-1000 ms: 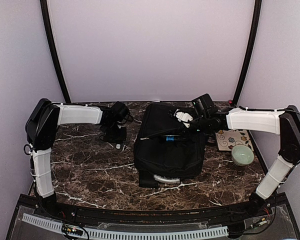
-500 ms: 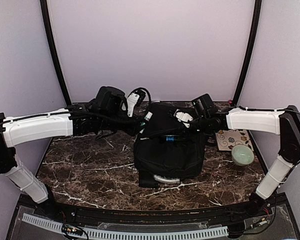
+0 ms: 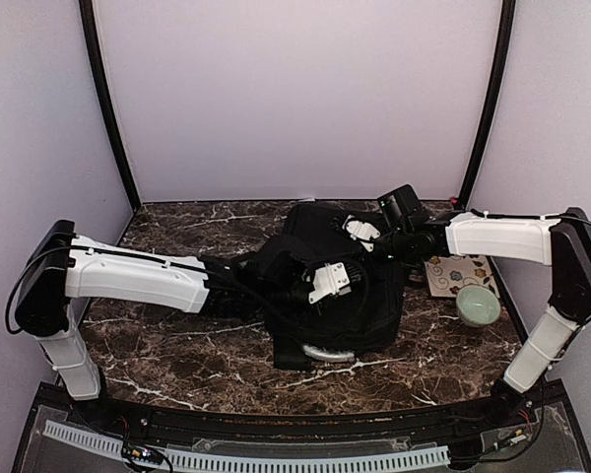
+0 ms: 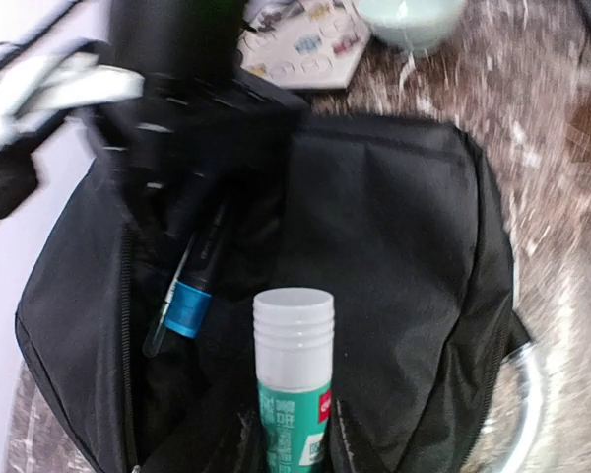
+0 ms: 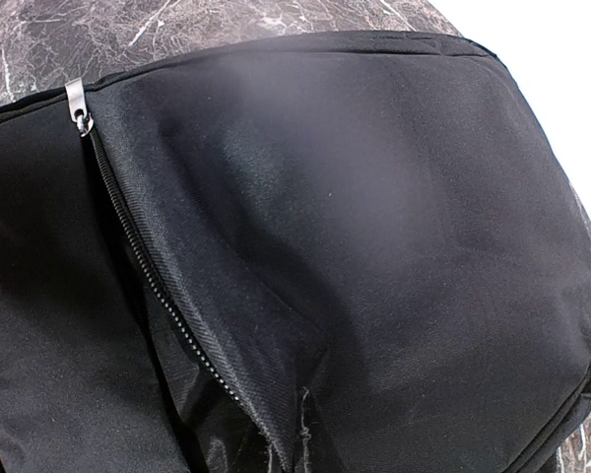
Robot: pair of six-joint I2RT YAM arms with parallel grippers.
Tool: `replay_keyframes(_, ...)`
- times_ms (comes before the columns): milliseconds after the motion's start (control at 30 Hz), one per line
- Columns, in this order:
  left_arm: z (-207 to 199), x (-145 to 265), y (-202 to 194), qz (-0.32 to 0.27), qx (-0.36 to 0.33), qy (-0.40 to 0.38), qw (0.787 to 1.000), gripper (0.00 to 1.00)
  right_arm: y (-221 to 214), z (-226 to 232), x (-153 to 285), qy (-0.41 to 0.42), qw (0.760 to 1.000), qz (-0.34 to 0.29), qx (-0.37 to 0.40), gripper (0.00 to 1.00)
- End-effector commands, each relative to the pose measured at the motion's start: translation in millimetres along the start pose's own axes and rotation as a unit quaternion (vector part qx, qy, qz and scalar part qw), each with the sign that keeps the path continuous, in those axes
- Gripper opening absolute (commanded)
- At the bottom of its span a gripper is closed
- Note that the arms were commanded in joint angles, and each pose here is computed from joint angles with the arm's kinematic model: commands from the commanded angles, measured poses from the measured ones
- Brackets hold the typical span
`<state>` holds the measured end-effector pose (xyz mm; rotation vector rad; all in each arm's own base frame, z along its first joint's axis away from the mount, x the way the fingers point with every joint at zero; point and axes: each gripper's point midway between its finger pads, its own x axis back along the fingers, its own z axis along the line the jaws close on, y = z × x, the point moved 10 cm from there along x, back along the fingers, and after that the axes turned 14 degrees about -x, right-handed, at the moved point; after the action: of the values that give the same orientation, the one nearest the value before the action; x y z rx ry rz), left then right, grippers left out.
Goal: Pack the student bag
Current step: Place the pen in the lower front pocket of the bag.
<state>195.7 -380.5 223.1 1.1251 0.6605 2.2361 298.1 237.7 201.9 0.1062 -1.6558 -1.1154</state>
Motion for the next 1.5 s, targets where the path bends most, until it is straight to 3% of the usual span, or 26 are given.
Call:
replay_keyframes(0, -6.8, -15.4, 9.4, 0.031, -0.131, 0.047, 0.990, 0.10, 12.3, 11.2, 3.9, 0.039, 0.999, -0.024, 0.001, 0.00)
replay_keyframes(267, -16.9, -41.8, 15.3, 0.064, -0.237, 0.087, 0.966, 0.09, 11.3, 11.7, 2.7, 0.045, 0.999, -0.022, 0.000, 0.00)
replay_keyframes(467, -23.2, -69.9, 0.4, 0.115, -0.330, 0.126, 0.929, 0.05, 11.6, 12.9, 3.4, 0.050, 0.998, -0.024, 0.001, 0.00)
replay_keyframes(733, -1.4, -99.7, -12.2, 0.127, -0.347, 0.174, 0.913, 0.03, 12.2, 13.7, 5.3, 0.054, 0.998, -0.025, 0.001, 0.00)
replay_keyframes(900, 12.6, -112.0, -21.1, 0.127, -0.337, 0.173, 0.917, 0.04, 12.3, 13.5, 6.2, 0.053, 0.998, -0.027, 0.001, 0.00)
replay_keyframes(1100, 19.5, -124.0, -28.7, 0.132, -0.332, 0.167, 0.919, 0.11, 11.3, 13.5, 4.6, 0.054, 0.998, -0.025, 0.001, 0.00)
replay_keyframes(1267, 19.1, -124.9, -28.7, 0.135, -0.328, 0.166, 0.920, 0.31, 11.1, 13.6, 3.8, 0.052, 0.998, -0.024, 0.002, 0.00)
replay_keyframes(1467, 7.1, -109.1, -13.8, 0.120, -0.337, 0.156, 0.921, 0.37, 10.1, 13.0, 2.4, 0.052, 0.998, -0.021, 0.001, 0.00)
